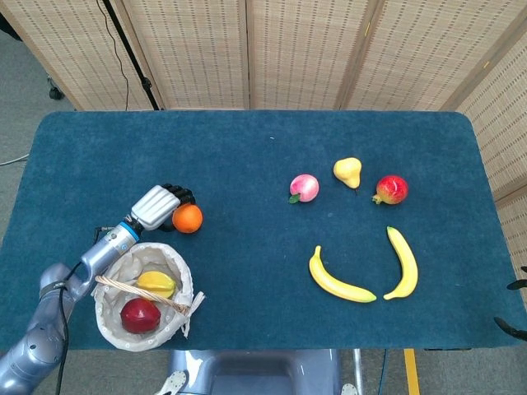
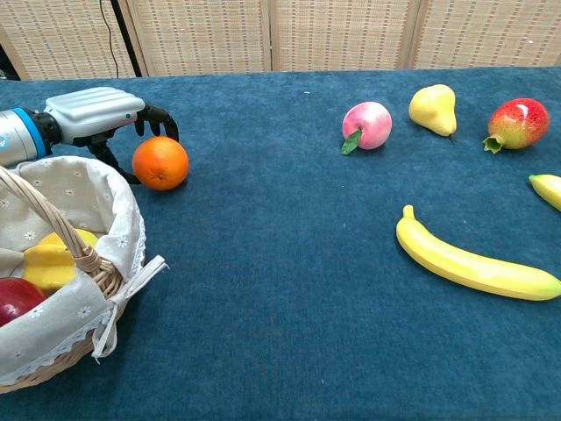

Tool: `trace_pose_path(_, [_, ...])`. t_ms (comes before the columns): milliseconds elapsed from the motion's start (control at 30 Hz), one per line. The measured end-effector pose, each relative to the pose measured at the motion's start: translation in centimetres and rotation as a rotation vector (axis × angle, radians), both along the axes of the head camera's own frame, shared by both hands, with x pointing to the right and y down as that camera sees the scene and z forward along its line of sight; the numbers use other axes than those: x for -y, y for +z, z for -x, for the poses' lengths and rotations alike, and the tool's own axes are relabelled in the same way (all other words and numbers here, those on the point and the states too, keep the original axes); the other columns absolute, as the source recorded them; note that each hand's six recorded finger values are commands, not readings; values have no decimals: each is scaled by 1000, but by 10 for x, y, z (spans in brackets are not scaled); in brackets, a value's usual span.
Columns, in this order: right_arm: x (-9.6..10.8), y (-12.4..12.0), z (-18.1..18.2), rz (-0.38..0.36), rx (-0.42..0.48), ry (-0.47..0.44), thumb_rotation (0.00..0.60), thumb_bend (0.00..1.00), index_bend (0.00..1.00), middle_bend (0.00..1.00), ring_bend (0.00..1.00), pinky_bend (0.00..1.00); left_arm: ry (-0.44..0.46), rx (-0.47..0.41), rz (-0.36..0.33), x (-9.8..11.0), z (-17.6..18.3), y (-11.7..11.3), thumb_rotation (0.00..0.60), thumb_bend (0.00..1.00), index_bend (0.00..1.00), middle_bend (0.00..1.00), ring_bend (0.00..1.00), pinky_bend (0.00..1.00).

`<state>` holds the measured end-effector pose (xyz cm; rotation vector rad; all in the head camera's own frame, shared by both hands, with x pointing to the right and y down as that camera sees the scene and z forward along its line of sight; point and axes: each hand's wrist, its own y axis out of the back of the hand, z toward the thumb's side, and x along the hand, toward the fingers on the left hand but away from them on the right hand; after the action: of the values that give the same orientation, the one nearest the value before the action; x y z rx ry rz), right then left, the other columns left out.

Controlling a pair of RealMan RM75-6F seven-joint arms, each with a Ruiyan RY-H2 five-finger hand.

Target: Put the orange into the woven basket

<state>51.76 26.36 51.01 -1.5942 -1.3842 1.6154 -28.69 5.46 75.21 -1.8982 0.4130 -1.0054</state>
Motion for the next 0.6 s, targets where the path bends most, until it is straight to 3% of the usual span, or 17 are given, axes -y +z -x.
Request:
trace_pose_path(267, [-2, 1, 1, 10, 35, 5, 600, 0, 412, 205, 228, 168, -14, -8, -7, 1, 3, -2, 600, 308, 617, 481, 428, 514])
trace_pose_path(600, [-6, 10, 2, 34, 24, -8, 600, 0, 414, 206, 228, 168, -57, -78, -80, 16, 21, -29, 600, 318, 639, 505, 444, 520])
